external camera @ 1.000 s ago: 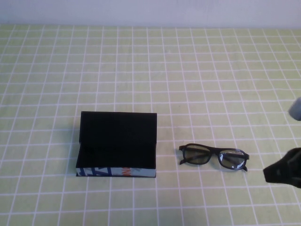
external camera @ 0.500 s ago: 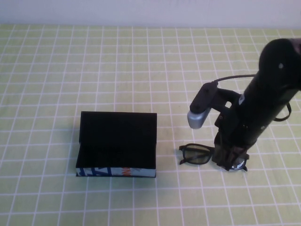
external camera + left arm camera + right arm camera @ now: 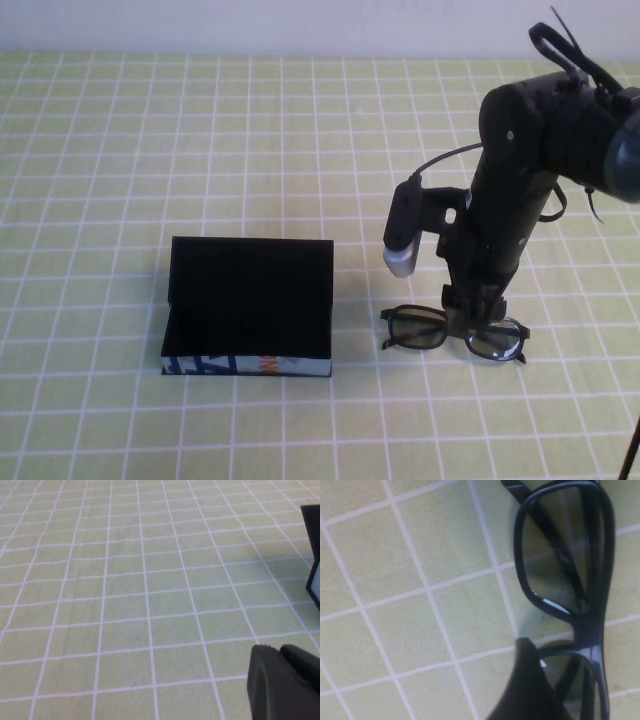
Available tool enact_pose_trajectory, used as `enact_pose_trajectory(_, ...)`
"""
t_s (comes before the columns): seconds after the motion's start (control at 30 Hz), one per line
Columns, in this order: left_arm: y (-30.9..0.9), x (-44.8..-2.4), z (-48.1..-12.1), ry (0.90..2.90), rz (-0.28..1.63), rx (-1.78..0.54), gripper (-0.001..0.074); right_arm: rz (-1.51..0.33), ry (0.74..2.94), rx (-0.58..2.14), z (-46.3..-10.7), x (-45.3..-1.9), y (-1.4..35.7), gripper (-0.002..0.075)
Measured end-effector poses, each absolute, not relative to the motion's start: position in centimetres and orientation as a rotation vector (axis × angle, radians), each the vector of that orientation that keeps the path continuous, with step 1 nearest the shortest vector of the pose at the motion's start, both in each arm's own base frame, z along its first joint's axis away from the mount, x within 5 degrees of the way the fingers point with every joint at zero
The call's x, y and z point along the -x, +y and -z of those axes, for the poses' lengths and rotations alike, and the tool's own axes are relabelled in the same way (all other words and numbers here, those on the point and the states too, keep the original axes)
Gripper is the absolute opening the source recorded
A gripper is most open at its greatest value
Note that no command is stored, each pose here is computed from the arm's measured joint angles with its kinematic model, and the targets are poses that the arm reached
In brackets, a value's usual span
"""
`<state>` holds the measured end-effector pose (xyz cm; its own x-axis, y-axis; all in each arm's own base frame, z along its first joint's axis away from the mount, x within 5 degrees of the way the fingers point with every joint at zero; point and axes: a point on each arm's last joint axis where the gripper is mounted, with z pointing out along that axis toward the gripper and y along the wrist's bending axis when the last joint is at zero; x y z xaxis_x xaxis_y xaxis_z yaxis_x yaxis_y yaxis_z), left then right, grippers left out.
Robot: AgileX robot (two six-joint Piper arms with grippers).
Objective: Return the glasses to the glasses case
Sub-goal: Pick up the glasses from the table
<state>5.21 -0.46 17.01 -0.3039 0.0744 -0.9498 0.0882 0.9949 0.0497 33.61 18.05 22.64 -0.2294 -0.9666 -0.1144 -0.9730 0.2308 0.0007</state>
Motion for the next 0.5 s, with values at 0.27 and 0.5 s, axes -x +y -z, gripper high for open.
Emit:
enact_pose_trajectory(0.27, -0.5, -5.2, -17.0, 1.881, 0.014, -0.117, -0.0002, -0.116, 2.387, 1.942, -20.3, -34.4, 18.4, 0.0419)
enact_pose_trajectory(0.5, -0.5, -5.2, -17.0, 1.881, 0.014, -0.117, -0.0002, -0.112, 2.394, 1.927, -19.3, -35.0, 18.3, 0.0419)
